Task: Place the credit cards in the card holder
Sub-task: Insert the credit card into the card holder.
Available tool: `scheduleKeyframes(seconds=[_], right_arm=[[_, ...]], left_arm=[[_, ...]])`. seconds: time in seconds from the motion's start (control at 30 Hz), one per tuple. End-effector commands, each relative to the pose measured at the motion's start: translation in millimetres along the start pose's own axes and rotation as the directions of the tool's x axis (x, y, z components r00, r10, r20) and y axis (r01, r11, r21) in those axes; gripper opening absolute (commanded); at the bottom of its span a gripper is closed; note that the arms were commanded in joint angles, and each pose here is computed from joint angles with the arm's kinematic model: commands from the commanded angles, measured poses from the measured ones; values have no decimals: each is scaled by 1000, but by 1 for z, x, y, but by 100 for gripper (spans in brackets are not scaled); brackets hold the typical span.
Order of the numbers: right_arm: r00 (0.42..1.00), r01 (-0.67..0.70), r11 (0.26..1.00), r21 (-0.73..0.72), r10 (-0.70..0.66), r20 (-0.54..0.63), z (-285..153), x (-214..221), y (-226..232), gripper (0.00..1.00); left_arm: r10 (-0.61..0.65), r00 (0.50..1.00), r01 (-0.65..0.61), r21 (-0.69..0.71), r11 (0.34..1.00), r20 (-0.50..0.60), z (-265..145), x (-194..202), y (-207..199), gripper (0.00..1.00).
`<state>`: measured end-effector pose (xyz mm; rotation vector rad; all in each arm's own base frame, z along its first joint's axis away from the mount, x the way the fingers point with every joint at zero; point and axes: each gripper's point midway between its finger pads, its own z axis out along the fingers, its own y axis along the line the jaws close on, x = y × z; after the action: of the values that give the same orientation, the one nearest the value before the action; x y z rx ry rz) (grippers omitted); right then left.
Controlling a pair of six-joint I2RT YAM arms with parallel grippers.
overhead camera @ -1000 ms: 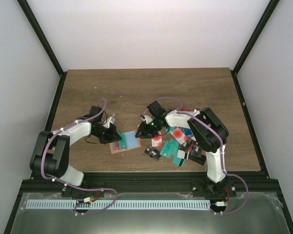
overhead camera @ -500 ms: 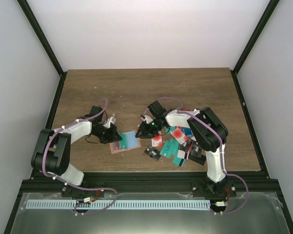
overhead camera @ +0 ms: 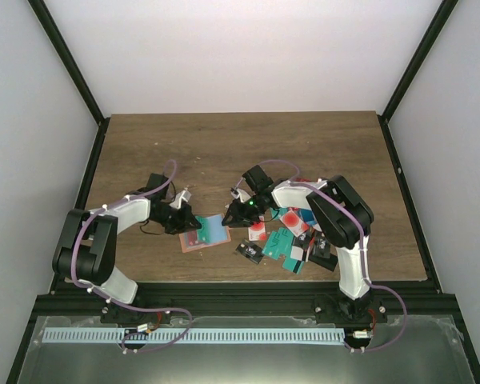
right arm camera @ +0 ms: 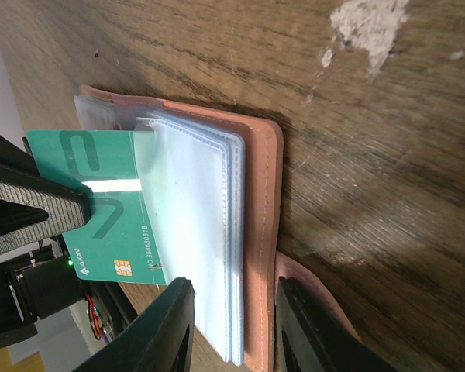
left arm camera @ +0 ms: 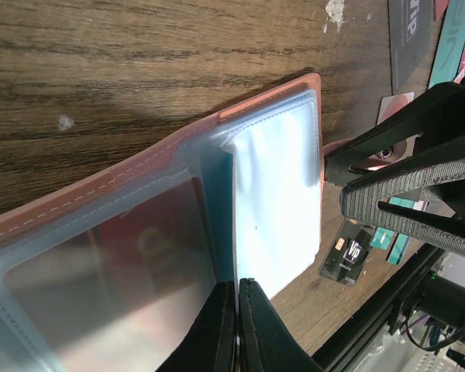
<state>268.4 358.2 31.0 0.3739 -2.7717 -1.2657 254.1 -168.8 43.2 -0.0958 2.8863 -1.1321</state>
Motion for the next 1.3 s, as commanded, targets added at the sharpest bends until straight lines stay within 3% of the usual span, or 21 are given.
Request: scheduleKeyframes(seconds=[0.0, 0.37, 1.0, 1.27], right_arm=[[999, -33, 998, 58, 35, -21, 13, 8, -26, 32], [998, -47, 997, 57, 50, -35, 16, 11, -30, 32], [995, -69, 996, 61, 73, -63, 23, 21, -37, 30], [994, -69, 995, 67, 75, -79, 29, 24, -38, 25]], left_arm=[[37, 999, -37, 10, 999, 19, -1, -3, 2, 4], [-30, 998, 26, 73, 997, 54, 5, 1, 2, 4], [-26, 986, 21, 32, 999, 162, -3, -4, 9, 4], [-55, 990, 46, 73, 996, 128, 9, 7, 14, 4]])
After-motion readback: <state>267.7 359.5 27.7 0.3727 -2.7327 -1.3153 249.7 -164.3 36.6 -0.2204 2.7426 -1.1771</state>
